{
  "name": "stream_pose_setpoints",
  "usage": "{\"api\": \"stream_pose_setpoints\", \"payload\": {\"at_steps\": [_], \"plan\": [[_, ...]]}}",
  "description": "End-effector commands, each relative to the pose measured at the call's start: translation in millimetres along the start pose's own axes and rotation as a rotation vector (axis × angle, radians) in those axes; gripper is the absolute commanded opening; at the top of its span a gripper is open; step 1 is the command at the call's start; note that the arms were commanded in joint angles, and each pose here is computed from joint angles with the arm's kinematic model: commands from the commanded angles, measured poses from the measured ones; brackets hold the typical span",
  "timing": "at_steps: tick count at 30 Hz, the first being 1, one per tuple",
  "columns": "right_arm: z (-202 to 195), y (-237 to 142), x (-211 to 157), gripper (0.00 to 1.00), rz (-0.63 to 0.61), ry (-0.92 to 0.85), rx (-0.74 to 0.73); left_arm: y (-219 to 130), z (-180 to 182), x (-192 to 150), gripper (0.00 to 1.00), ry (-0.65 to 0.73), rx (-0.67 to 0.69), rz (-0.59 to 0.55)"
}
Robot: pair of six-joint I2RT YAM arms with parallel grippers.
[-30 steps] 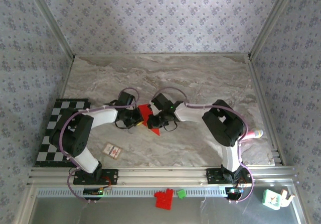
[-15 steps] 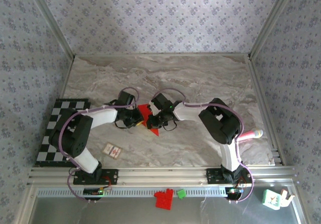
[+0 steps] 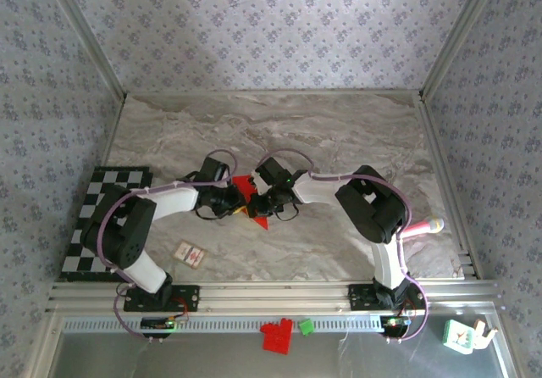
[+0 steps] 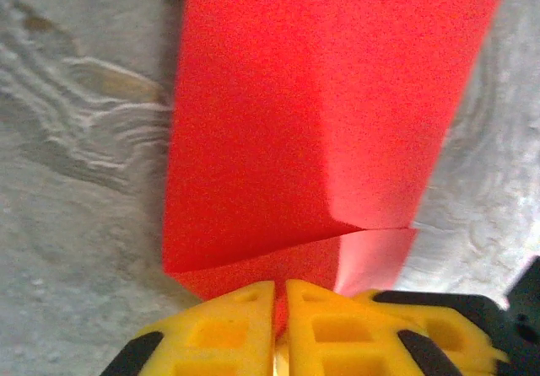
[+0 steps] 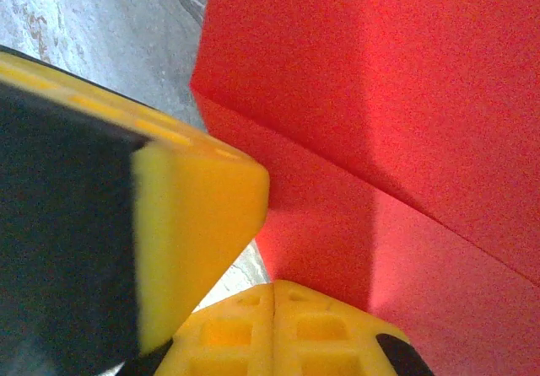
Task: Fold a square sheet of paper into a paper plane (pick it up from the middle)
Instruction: Third fold the triangle at the center of the table.
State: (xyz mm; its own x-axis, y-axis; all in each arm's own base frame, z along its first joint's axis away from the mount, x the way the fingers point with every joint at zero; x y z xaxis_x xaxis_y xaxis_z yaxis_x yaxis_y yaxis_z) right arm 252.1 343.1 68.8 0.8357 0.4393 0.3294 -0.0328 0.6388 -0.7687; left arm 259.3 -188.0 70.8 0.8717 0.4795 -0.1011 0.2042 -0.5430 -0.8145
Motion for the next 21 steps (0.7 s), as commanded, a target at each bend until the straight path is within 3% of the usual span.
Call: {"api": "stream_pose_setpoints", "payload": {"at_steps": [1, 6, 10, 21], "plan": [[-14, 9, -16, 0.03, 0.059, 0.045, -0.037, 7, 22, -1, 0.08, -0.027, 0.109, -0.014], [-13, 2, -22, 0.03, 0.066, 0.041, -0.031, 9, 50, 0, 0.00, -0.076, 0.238, -0.052], [-11, -6, -35, 0.04, 0.086, 0.030, -0.020, 11, 61, -1, 0.00, -0.094, 0.280, -0.057], [-20, -29, -86, 0.04, 0.148, 0.054, -0.039, 13, 54, -1, 0.00, -0.090, 0.247, -0.031]]}}
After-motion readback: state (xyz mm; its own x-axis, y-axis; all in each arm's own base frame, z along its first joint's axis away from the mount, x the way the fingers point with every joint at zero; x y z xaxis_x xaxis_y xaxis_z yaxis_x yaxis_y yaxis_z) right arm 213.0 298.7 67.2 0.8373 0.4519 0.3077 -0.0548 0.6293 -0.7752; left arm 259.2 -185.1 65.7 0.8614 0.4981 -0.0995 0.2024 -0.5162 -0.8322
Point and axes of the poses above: each hand's point on the last joint's axis, 136 mm out from that joint toward the fingers, its own y axis out along the fingers, its own z axis along the line the jaws close on, x = y × z, the point moved 6 cm from there along -y, back along the fingers, and after that the axes turned 11 degrees about -y, right-handed, at the moved point
